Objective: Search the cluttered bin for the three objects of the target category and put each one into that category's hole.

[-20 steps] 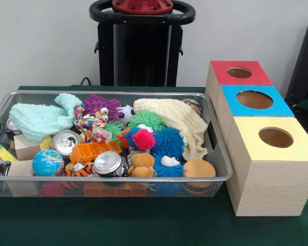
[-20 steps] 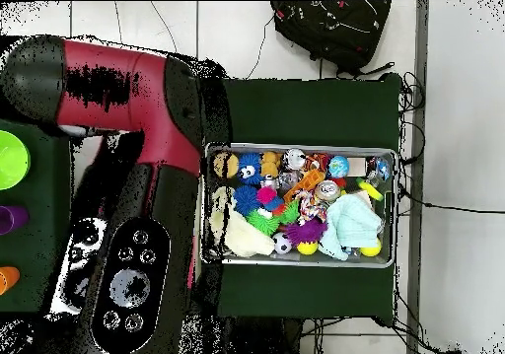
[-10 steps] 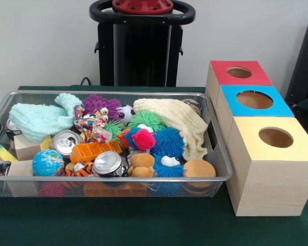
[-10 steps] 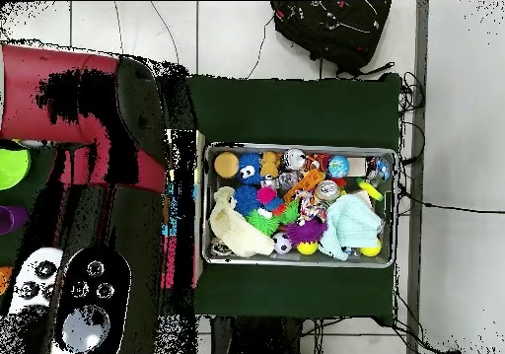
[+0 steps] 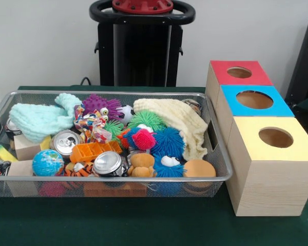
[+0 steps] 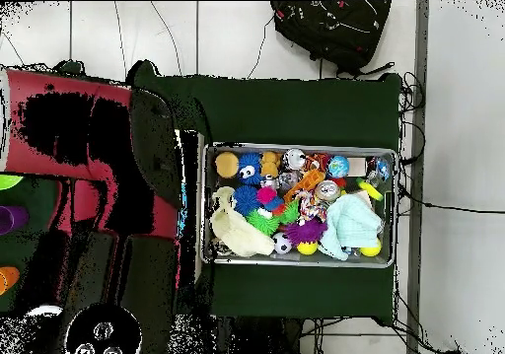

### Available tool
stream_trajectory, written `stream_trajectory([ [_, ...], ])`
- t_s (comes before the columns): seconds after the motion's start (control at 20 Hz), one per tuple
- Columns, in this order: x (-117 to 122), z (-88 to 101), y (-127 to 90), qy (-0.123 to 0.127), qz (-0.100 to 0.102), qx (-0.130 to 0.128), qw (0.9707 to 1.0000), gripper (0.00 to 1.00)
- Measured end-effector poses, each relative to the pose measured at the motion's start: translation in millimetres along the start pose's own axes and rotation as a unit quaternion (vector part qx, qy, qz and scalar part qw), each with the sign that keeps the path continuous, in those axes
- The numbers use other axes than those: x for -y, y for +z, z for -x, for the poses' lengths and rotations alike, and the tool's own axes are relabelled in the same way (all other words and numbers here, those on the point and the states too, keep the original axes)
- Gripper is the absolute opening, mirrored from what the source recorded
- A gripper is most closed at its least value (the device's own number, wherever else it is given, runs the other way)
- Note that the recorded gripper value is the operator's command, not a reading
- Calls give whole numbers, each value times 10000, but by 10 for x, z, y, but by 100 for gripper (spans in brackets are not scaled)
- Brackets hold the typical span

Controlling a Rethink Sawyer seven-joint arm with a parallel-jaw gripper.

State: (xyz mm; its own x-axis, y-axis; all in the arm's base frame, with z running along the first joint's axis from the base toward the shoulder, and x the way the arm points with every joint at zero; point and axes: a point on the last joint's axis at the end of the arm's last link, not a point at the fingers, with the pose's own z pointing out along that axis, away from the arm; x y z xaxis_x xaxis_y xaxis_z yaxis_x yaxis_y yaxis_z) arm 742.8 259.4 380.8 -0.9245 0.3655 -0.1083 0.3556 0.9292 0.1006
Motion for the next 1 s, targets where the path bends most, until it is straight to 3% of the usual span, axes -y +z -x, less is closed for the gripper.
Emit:
stream_trajectory([
  [0.35,220,-17,257,240,101,53,9996,0],
  [0.75,556,97,561,469,-66,-147,9988,0],
  [1.0,634,116,709,469,-165,-221,9985,0],
])
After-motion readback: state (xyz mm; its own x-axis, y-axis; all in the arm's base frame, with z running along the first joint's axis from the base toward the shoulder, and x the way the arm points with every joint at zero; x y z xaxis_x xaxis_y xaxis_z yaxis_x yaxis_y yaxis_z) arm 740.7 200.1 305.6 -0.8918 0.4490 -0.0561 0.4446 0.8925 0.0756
